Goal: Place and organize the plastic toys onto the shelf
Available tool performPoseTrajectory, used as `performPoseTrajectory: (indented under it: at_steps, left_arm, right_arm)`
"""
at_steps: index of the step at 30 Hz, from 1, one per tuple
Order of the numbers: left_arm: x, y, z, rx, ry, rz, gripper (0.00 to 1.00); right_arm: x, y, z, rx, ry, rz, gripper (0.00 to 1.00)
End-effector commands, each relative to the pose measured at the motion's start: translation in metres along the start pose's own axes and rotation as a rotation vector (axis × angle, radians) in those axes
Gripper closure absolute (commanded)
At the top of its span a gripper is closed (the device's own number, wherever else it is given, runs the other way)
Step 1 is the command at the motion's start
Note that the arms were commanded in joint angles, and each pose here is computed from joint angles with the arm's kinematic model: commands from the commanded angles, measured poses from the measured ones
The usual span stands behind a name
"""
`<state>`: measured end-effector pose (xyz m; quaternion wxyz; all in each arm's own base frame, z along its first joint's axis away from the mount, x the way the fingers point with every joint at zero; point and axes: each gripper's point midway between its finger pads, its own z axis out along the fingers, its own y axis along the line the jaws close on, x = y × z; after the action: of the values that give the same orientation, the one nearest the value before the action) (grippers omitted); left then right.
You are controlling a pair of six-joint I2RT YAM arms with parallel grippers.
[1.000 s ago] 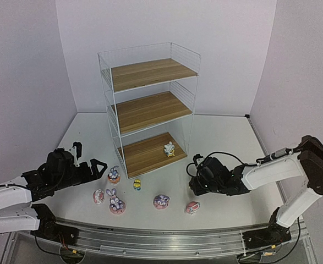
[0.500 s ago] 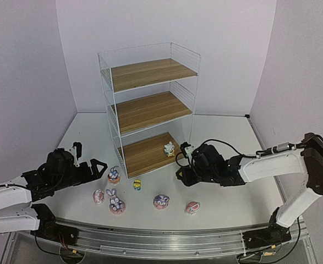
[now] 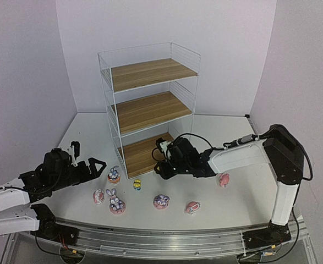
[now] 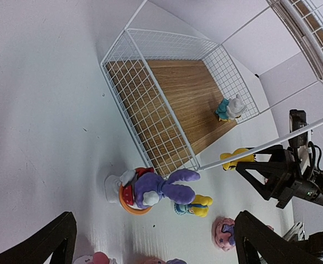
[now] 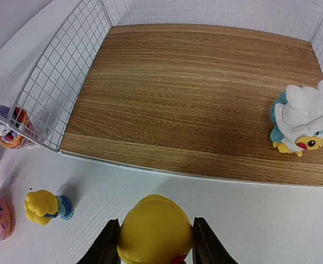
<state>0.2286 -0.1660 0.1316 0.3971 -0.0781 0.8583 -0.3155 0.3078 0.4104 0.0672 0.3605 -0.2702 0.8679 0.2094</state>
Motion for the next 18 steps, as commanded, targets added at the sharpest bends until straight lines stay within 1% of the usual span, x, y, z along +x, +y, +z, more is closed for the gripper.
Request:
performPoseTrajectory:
  at_steps: [1,11,18]
  left_arm:
    - [0.002,0.001,-0.002,-0.002,0.008,-0.005,0.00]
    - [0.006,0.005,-0.001,-0.013,0.019,0.000,0.00]
    - [0.007,0.009,-0.004,-0.025,0.020,-0.004,0.00]
  right_arm:
    - [-0.030,0.010,0.008,-0.018,-0.079,-0.016,0.94]
    - [-0.045,-0.001,0.029,0.040,-0.111,-0.016,0.93]
    - [-0.047,-0.011,0.040,0.072,-0.115,-0.020,0.92]
